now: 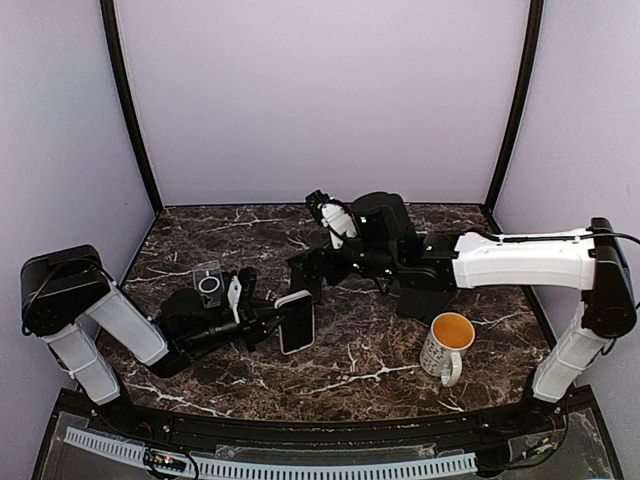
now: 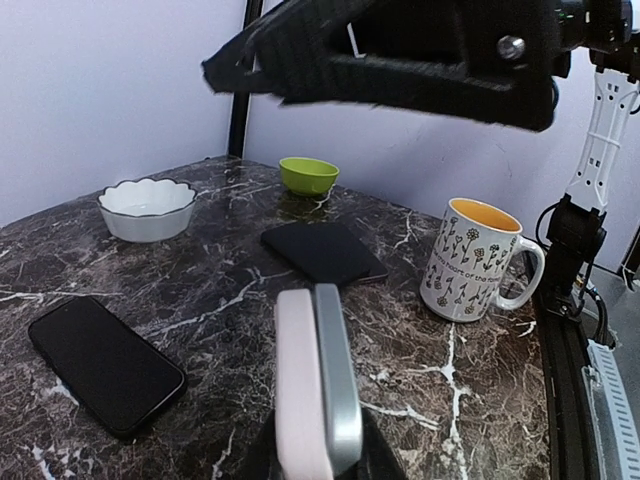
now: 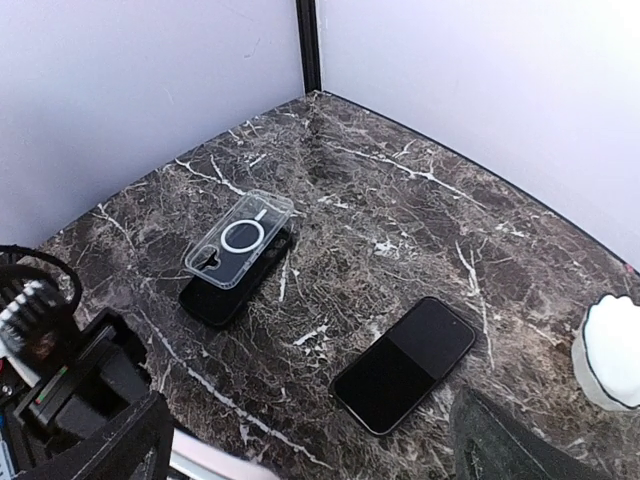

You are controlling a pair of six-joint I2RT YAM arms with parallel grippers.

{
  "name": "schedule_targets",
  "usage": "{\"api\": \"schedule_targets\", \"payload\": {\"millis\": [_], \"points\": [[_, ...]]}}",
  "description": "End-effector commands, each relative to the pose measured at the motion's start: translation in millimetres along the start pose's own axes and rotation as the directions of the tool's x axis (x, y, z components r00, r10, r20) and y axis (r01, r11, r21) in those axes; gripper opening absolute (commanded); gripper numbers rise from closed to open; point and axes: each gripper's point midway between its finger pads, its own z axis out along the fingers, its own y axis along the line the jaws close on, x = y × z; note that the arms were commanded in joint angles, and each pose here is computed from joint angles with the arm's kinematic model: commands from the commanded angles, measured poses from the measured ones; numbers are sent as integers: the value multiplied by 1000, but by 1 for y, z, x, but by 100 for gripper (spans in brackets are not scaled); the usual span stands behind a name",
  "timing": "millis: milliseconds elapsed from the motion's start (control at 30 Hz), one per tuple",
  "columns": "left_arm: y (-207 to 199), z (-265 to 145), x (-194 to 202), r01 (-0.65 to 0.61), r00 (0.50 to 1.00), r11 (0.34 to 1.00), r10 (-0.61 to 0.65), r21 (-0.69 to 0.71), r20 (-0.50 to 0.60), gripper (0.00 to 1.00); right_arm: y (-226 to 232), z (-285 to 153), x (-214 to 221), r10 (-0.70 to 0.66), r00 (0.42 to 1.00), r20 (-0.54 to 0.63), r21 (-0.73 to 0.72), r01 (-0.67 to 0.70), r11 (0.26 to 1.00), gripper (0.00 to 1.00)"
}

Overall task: Put the phone into the phone case
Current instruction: Place the phone with the phone case at the center of the board.

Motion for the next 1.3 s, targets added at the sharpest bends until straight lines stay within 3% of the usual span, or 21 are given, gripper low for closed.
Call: {"api": "schedule_targets", "payload": {"millis": [0,133,300,467,567,900,1067,1267], "points": [[-13,-19,-33,-86,976,996,79,26,204,0,8,24,-3,48,999,20,20,-48,999,96],[-9,-17,-12,-87,987,996,84,15,137,0,21,35,14,-23,1000,-8,57,23,998,95],[-2,-16,-13,-100,986,995,103,-28,133,2,30,42,41,-82,994,-67,94,88,992,95],[-4,-13,-6,-113,989,994,113,-8,93,11,22,49,72,-106,985,-138,126,124,984,94],[-5,-11,-6,-126,988,992,125,-1,87,21,16,50,87,-110,976,-185,145,138,980,94],[-5,-6,-9,-156,986,988,155,-2,60,29,13,46,109,-118,968,-221,139,152,979,93],[-8,-5,-7,-150,988,989,149,16,39,28,11,45,124,-133,954,-270,150,178,973,92],[-7,-5,2,-137,991,990,137,20,-5,17,6,45,132,-149,941,-304,164,206,965,93]]}}
